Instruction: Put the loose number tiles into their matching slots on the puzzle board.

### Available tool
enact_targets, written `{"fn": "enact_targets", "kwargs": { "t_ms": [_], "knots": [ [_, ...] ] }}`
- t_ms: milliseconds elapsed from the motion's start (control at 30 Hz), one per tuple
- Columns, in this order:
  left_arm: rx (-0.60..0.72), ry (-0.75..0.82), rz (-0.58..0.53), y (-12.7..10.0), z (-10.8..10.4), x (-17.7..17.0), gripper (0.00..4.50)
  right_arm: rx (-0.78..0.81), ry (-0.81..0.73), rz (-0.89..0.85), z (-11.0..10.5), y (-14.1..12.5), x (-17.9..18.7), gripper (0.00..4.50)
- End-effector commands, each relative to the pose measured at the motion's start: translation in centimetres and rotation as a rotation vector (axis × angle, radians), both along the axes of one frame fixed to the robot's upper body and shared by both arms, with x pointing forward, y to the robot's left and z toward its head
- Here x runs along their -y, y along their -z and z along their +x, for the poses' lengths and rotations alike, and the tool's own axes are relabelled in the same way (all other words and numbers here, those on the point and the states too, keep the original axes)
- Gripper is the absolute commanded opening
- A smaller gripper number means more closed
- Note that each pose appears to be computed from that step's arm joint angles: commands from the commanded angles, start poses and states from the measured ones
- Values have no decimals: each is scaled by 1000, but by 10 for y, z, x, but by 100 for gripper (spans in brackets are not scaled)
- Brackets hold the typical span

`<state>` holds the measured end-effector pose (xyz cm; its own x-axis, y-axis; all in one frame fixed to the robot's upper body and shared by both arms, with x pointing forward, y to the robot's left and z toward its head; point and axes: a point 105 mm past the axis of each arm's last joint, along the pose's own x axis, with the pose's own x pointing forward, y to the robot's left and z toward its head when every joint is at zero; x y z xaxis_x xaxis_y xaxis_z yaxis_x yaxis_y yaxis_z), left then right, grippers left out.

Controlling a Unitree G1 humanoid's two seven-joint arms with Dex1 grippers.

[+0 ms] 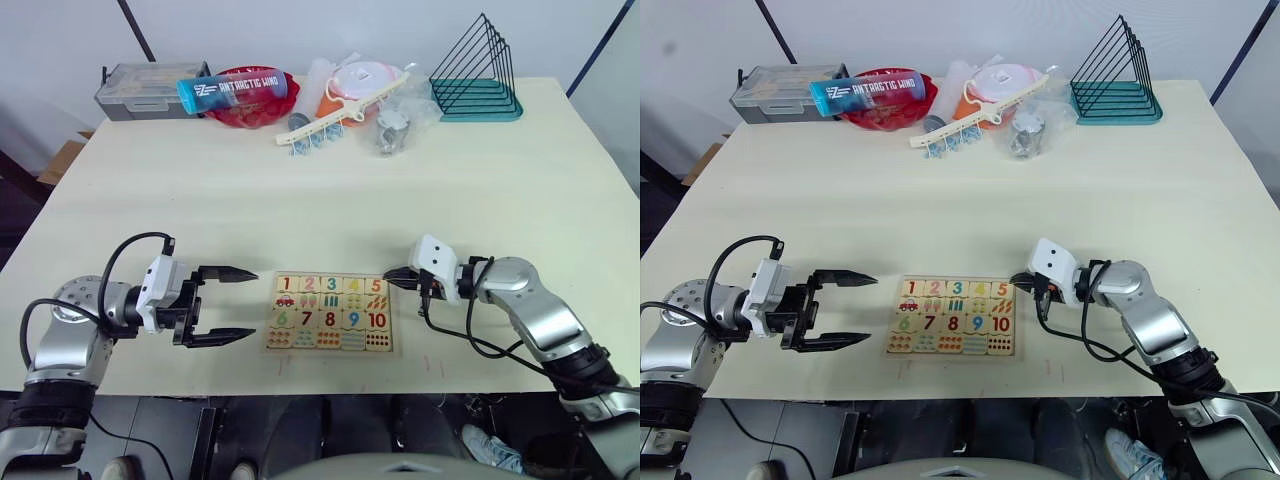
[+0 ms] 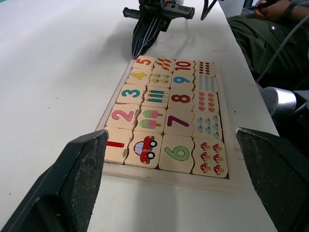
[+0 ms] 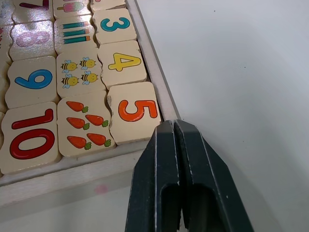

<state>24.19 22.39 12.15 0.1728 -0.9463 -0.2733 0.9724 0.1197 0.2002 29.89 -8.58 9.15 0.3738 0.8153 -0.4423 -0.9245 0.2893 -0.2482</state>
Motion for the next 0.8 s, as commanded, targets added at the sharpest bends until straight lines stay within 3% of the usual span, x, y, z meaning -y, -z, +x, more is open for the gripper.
{"fn": "enact_targets", "kwargs": {
  "t_ms": [33,433,600,800],
  "knots": [
    [22,29,12,-7,-2,-2,450,17,-8,5,0,-3,-2,5],
    [16,-89,-63,-10,3,-8,450,50,46,106,0,-19,12,5],
    [18,-220,-124,-13,7,-15,450,175,112,237,-2,-36,30,5],
    [-4,-462,-158,-2,10,-28,450,164,284,281,-19,-24,78,5]
  ]
}}
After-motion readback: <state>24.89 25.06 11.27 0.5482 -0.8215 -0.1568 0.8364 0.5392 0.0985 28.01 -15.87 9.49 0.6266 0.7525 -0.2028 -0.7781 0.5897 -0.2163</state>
